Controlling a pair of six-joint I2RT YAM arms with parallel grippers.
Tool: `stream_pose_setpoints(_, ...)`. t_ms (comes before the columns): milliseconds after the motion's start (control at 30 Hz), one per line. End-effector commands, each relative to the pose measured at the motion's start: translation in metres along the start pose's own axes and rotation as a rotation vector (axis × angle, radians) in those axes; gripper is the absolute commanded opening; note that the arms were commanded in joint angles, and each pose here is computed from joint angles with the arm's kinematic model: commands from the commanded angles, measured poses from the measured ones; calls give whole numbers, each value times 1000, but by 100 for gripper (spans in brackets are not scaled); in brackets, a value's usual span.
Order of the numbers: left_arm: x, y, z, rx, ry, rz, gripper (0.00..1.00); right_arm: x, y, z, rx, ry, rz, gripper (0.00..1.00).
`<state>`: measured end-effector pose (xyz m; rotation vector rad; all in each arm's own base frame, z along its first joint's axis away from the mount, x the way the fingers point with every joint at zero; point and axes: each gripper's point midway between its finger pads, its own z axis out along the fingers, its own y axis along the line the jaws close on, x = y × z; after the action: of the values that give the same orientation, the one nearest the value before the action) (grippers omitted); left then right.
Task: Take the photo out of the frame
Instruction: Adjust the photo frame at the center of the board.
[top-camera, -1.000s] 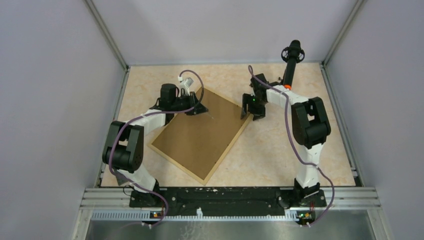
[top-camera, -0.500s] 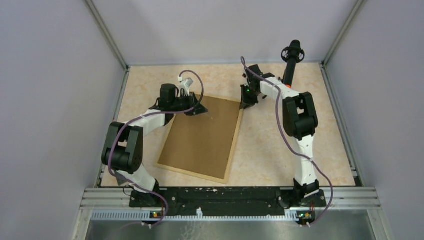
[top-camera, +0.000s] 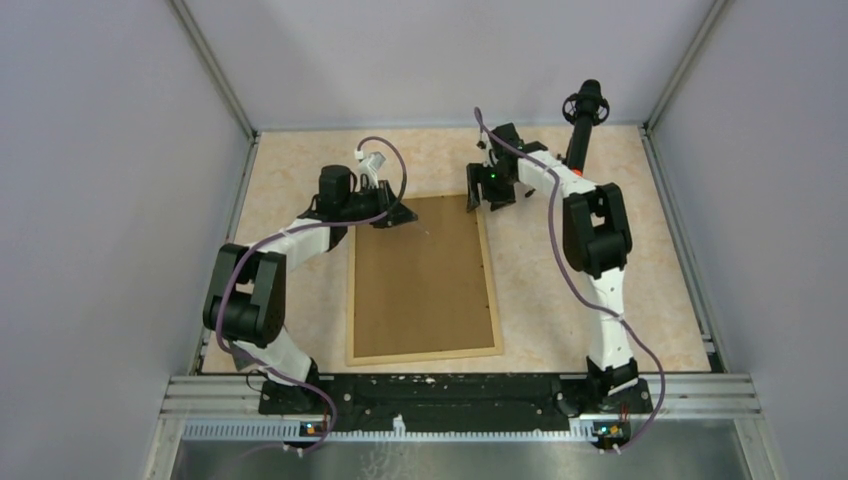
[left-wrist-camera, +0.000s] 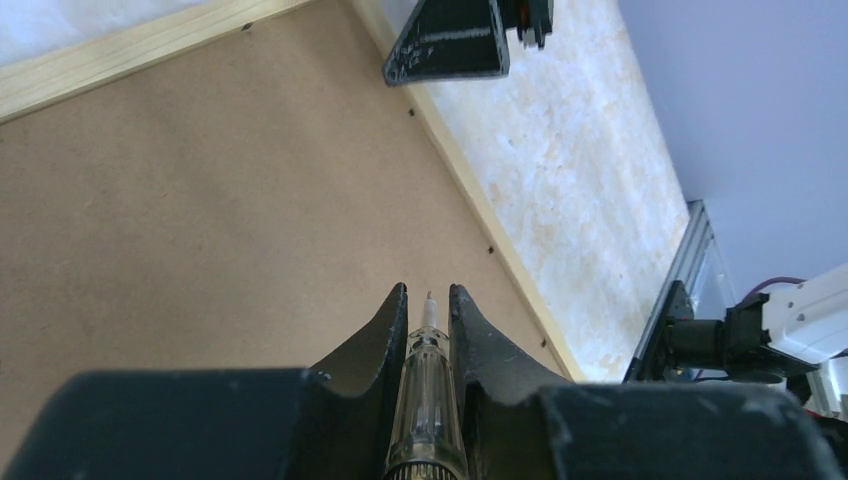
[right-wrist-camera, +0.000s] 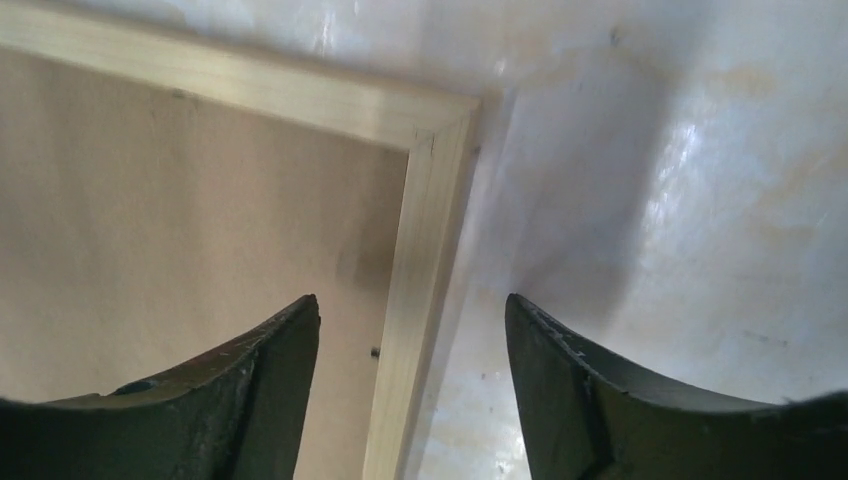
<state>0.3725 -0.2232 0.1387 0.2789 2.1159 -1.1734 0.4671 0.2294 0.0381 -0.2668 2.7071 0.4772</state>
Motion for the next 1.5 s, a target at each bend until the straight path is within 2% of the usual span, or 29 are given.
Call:
stream_pose_setpoints(0, -31, -24, 3, 112, -69, 10, 0, -36, 29, -66, -107, -198, -93, 68)
stream_pose_setpoints(167, -45, -43, 2, 190, -70, 2, 0, -42, 71, -138, -226, -444, -400, 73)
stream_pose_setpoints(233, -50, -51, 0, 215, -65, 9, 0, -32, 85, -161, -268, -538, -517, 88)
stream_pose_setpoints(300, -53, -59, -2, 243, -59, 13, 0, -16, 96, -174, -340, -592, -590, 98)
stream_pose_setpoints(400, -56, -69, -4, 282, -52, 15, 0, 13, 127, -188, -506, -573, -782, 99)
stream_pose_setpoints(500, -59, -82, -4, 332, -52, 30, 0, 31, 152, -185, -525, -510, -910, 91)
stream_pose_setpoints(567, -60, -90, -4, 360, -51, 25, 0, 32, 162, -182, -509, -509, -939, 88)
stream_pose_setpoints(700, -59, -102, -4, 412, -50, 23, 0, 32, 167, -170, -472, -490, -955, 82)
stream_pose_setpoints(933, -49, -116, -3, 442, -37, 37, 0, 27, 171, -159, -468, -485, -957, 62)
stream_pose_setpoints(1033, -46, -120, -2, 454, -27, 44, 0, 27, 173, -157, -475, -483, -960, 43)
stream_pose_setpoints(1100, -45, -122, -3, 456, -24, 58, 0, 28, 174, -158, -483, -478, -971, 12)
stream_pose_setpoints(1133, -44, -123, -3, 455, -20, 65, 2, 29, 173, -159, -482, -472, -982, 0)
stream_pose_setpoints(1233, -41, -122, -5, 450, 25, 96, 28, 34, 166, -163, -489, -451, -1011, 0)
stream_pose_setpoints(1300, -33, -119, -6, 446, 89, 120, 40, 39, 161, -167, -505, -439, -1029, 0)
stream_pose_setpoints(1400, -24, -119, -11, 459, 130, 154, 52, 53, 158, -171, -537, -413, -1099, 0)
stream_pose_setpoints(1467, -20, -119, -11, 465, 148, 152, 54, 61, 158, -172, -560, -401, -1139, 0)
